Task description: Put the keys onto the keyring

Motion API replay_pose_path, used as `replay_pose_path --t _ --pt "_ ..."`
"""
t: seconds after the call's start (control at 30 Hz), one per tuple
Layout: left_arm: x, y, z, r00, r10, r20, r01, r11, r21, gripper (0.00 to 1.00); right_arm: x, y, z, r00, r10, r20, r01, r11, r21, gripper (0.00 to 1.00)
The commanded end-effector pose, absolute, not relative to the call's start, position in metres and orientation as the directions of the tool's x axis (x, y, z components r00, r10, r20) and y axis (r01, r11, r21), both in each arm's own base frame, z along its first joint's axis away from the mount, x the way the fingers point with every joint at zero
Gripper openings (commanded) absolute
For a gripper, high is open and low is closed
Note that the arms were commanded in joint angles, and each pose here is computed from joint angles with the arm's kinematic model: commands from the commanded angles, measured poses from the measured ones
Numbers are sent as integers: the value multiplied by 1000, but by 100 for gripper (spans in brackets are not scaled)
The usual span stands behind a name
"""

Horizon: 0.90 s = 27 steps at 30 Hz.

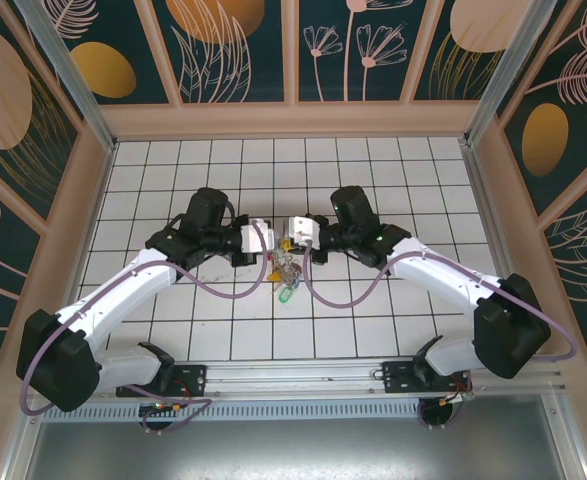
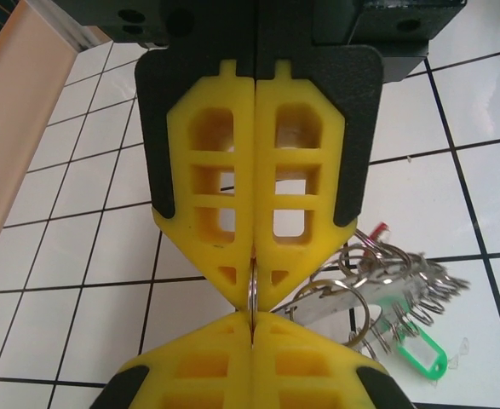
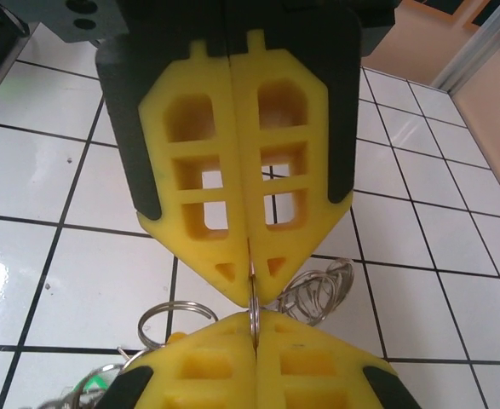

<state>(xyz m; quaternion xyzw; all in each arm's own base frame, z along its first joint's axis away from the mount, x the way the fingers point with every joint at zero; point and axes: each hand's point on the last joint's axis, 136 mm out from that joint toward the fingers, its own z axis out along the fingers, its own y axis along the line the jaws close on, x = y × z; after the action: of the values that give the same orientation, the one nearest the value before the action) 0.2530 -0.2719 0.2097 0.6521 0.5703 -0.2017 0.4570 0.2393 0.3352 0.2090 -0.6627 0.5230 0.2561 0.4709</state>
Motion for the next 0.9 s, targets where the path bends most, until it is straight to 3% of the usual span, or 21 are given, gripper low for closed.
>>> replay_pose_path --t 0.0,0.07,0.27,0.67,0.87 --pt "247 -281 245 346 452 -822 904 74 422 10 237 336 225 375 -387 -842 -912 7 -409 0" --pt "243 -280 243 341 448 -827 908 71 413 18 233 332 239 389 -325 -862 -907 32 -421 0" --pt "241 -278 242 327 440 -836 911 88 403 21 216 322 267 414 -176 -893 -901 63 -430 0" --pt "238 -289 253 341 364 -867 922 51 384 22 214 323 275 434 -148 -888 -893 63 -447 0" --pt "229 -286 248 342 359 -868 924 38 380 28 217 320 272 438 -171 -883 -887 77 -455 0"
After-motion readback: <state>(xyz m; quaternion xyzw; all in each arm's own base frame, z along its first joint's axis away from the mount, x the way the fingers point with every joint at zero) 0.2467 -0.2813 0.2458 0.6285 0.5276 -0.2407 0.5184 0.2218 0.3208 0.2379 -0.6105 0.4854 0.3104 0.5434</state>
